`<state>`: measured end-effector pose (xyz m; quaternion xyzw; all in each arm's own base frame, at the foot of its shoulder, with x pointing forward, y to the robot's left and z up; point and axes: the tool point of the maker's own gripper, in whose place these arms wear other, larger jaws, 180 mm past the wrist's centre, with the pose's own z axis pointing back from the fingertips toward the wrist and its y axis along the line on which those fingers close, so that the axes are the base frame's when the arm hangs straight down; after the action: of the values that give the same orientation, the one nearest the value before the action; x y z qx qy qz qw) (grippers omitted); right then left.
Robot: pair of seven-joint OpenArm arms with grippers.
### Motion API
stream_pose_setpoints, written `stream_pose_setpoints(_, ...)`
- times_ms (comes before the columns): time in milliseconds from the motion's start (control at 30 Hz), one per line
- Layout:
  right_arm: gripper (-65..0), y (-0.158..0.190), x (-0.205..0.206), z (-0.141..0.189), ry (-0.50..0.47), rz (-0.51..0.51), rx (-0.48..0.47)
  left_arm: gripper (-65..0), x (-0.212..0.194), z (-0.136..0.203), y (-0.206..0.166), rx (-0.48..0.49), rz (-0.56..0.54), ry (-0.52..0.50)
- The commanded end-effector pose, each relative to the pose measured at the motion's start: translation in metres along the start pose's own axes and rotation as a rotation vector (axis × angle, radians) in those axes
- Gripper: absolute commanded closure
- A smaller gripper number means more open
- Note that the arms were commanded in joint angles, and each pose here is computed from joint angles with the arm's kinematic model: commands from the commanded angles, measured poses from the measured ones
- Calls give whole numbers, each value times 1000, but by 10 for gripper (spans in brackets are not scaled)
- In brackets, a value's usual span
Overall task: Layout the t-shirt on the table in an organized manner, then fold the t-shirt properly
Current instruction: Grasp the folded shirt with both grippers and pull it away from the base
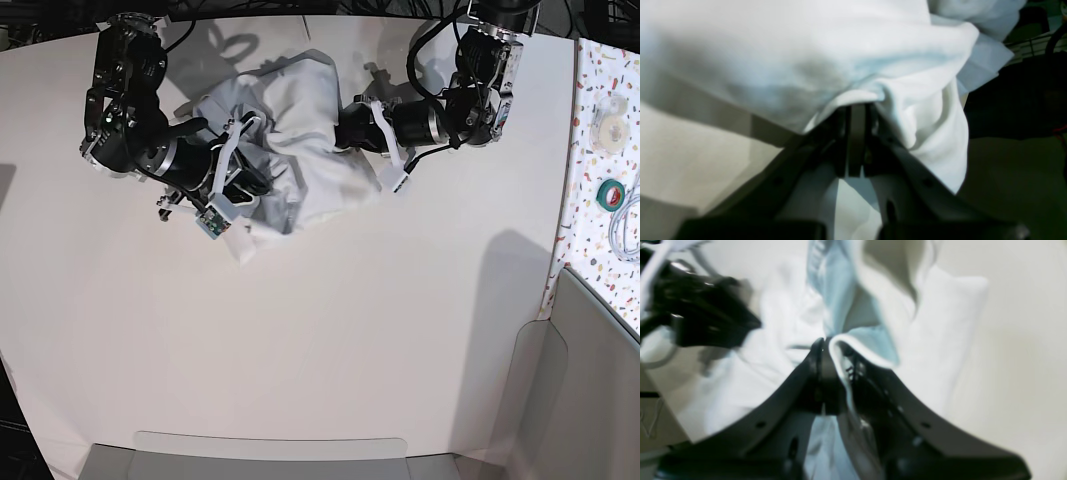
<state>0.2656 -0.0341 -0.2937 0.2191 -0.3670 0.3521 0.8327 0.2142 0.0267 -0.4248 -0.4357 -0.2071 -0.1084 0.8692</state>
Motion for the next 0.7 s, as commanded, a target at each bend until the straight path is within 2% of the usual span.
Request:
stream_pose_setpoints(0, 0, 4, 17, -2, -50, 28, 18, -11, -18, 3, 22, 93, 38, 78)
stream_pose_setpoints(133, 0, 10, 10, -20, 29, 81, 12, -11, -18, 3, 22, 92, 39, 77)
stream_pose_setpoints(433, 0, 4, -30, -53, 269, 151, -85, -11, -18, 3, 22, 92, 39, 77)
stream_pose_setpoints(667, 0, 8, -28, -60, 314, 230, -110, -11, -18, 3, 22, 92, 39, 75)
